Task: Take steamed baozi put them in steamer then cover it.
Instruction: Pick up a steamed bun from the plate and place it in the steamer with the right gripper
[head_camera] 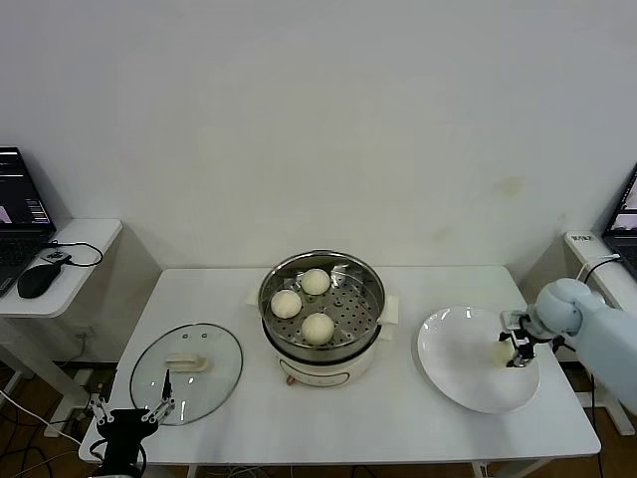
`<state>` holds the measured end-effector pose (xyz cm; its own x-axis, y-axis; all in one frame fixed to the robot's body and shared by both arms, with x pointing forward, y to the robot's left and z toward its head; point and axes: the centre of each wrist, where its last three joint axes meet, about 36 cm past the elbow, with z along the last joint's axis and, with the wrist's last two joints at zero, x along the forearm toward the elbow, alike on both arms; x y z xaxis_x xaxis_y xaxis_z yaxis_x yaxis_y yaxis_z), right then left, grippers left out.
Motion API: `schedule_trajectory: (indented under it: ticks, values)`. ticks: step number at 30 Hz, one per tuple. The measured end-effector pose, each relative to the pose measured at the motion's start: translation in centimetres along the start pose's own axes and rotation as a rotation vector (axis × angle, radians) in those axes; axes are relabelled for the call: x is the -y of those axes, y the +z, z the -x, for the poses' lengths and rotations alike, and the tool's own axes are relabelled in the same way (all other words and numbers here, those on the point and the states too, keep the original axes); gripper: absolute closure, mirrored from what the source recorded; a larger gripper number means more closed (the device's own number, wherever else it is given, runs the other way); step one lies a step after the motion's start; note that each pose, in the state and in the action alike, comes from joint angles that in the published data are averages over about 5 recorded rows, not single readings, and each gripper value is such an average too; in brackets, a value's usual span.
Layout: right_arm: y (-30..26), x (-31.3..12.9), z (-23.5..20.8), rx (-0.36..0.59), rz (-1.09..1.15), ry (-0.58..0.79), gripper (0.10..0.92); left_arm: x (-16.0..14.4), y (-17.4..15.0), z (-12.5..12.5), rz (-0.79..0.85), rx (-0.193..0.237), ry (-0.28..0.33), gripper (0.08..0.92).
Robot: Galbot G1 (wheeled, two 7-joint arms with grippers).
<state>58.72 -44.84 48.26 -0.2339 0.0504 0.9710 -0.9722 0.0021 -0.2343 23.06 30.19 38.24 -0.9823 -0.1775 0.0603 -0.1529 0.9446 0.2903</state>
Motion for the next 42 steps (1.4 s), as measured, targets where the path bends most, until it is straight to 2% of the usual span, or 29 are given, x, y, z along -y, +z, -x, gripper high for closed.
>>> schedule_trajectory:
  ticks: [11,17,23,31,42]
  values:
    - [-3.5,4.1,-9.2,0.071,-0.033,0.096,0.422,0.3,-0.6,0.4,-0.008,0.019,0.01,0.177]
    - [-8.9,6.6,-15.0,0.16,-0.07,0.159,0.413,0.2,-0.7,0.7,-0.008,0.029,0.013,0.177]
    - [-15.6,8.4,-18.4,0.248,-0.089,0.177,0.411,0.3,-0.7,1.0,-0.01,0.029,0.009,0.177]
    - [-23.8,9.3,-18.9,0.314,-0.078,0.152,0.411,0.3,-0.7,1.1,-0.018,0.029,0.001,0.177]
    - [-30.6,8.6,-14.3,0.304,-0.051,0.096,0.411,0.1,-0.8,1.0,-0.02,0.028,-0.005,0.177]
